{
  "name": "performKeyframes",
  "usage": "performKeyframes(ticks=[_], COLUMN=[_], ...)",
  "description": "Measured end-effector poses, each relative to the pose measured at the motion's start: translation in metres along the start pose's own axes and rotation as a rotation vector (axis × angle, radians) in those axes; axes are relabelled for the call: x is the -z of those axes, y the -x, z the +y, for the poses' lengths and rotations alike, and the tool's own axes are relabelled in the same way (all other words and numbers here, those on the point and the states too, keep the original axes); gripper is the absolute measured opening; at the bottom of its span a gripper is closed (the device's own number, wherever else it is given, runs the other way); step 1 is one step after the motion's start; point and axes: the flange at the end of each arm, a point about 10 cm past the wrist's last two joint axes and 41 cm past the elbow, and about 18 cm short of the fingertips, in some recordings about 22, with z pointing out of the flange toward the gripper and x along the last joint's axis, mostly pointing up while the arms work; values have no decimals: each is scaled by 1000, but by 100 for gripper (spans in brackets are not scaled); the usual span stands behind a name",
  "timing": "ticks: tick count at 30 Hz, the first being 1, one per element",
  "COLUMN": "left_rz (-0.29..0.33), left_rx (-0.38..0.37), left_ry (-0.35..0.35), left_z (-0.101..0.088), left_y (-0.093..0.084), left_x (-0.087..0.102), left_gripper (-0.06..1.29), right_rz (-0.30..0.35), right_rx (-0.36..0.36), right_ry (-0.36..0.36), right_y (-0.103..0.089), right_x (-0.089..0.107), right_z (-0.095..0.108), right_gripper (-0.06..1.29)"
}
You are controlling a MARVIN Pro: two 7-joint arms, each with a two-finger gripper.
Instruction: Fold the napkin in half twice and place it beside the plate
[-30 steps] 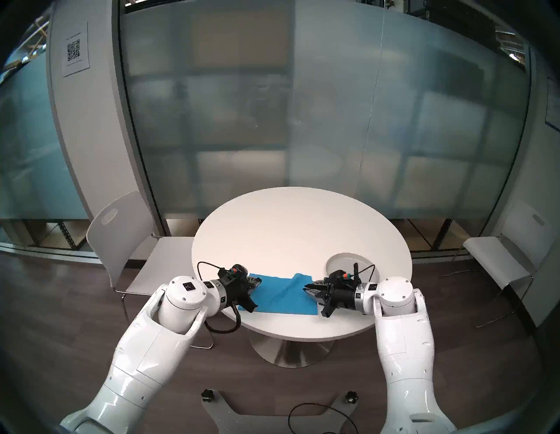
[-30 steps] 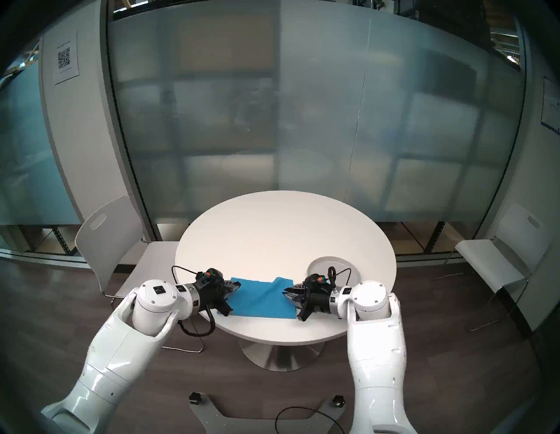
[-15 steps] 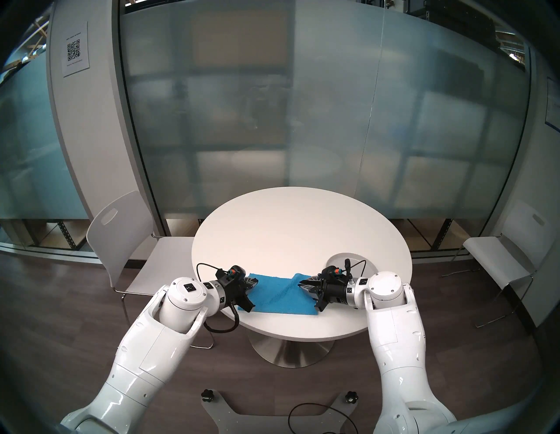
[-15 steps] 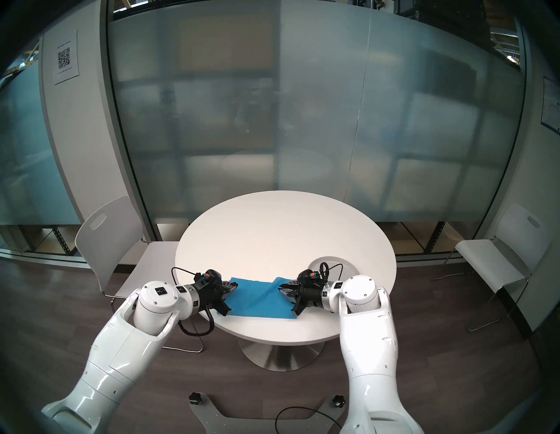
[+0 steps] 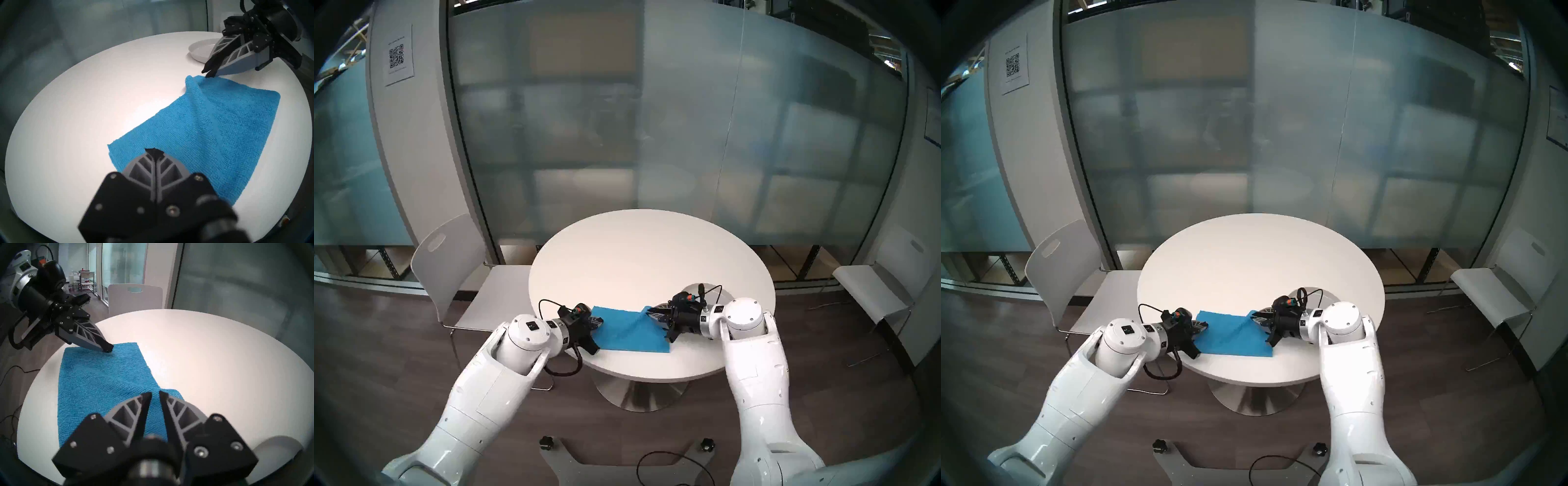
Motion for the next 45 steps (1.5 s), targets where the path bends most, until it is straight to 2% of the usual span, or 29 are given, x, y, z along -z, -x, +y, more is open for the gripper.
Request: performKeyframes(ticks=[13,35,45], left_rz=[-24,-37,-39], left_rx=[-21,-31,-32], left_ry=[5,22,16], left_z=[-5,-8,-10], left_y=[4,9,10], left_x=[-2,3,5], left_gripper=[-2,-2,-2], right_rz=[-28,-98,-129], right_rx=[-22,-7,-16], right_ry=[-36,-52,-64], right_y=[4,13,13], right_x=[-1,-9,-7], right_z=[-2,-8,-9], right_gripper=[35,29,29])
